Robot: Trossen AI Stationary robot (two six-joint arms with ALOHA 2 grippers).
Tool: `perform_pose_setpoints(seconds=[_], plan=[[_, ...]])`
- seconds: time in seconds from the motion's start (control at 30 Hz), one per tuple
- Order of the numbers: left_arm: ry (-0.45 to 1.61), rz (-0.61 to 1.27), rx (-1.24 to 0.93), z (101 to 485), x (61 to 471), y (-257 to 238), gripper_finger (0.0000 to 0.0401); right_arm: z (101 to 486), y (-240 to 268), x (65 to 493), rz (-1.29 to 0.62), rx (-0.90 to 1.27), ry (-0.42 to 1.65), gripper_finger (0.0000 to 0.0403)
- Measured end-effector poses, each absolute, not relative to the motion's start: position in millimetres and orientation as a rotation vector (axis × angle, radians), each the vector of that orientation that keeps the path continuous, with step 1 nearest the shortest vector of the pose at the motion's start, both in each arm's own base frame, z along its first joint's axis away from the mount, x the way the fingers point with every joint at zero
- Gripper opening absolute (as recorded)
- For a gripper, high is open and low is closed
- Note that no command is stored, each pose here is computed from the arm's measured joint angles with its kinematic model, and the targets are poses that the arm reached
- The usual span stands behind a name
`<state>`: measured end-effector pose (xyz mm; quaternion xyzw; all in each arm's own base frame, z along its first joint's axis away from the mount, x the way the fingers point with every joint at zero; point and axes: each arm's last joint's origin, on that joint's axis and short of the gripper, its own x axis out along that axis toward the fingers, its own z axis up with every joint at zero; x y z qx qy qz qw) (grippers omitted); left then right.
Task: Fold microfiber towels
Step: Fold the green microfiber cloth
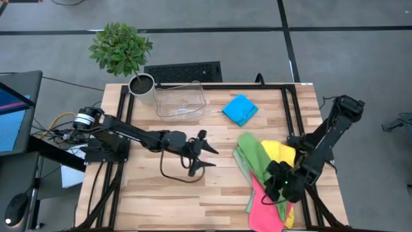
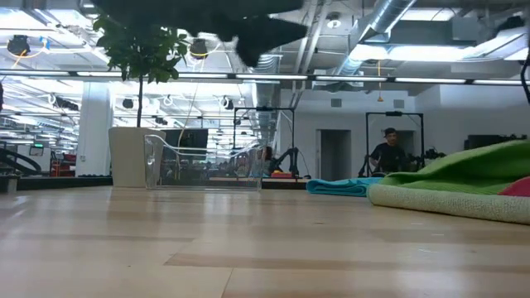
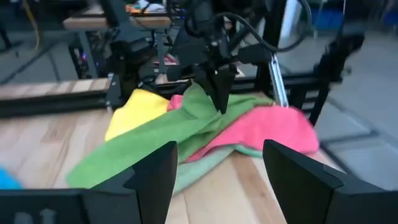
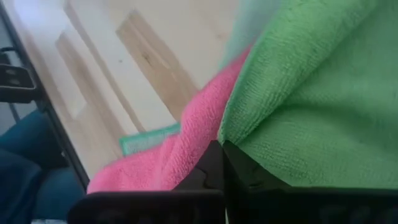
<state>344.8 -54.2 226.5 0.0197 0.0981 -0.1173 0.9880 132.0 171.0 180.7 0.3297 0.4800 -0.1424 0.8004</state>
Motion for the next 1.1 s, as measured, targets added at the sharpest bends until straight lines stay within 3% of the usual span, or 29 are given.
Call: perform_pose_setpoints(seconds=[0.37, 0.63, 0.87, 1.1], plan=[[0.256, -0.287, 0.449, 186, 437, -75, 0.0230, 168, 184, 132, -0.315, 0.717, 1.032, 0.0017], [0.466, -0.227, 0.731, 159, 484, -72, 0.0230, 176, 190, 136, -0.244, 0.699, 1.001, 0.0022], [0.510, -0.130, 0.772, 151, 497, -51, 0.0230, 189, 196, 141, -0.197, 0.677, 0.959, 0.0018], [0.545, -0.161, 0.760, 148, 496, -44, 0.0230, 199, 201, 145, -0.162, 0.659, 0.927, 0.0023]])
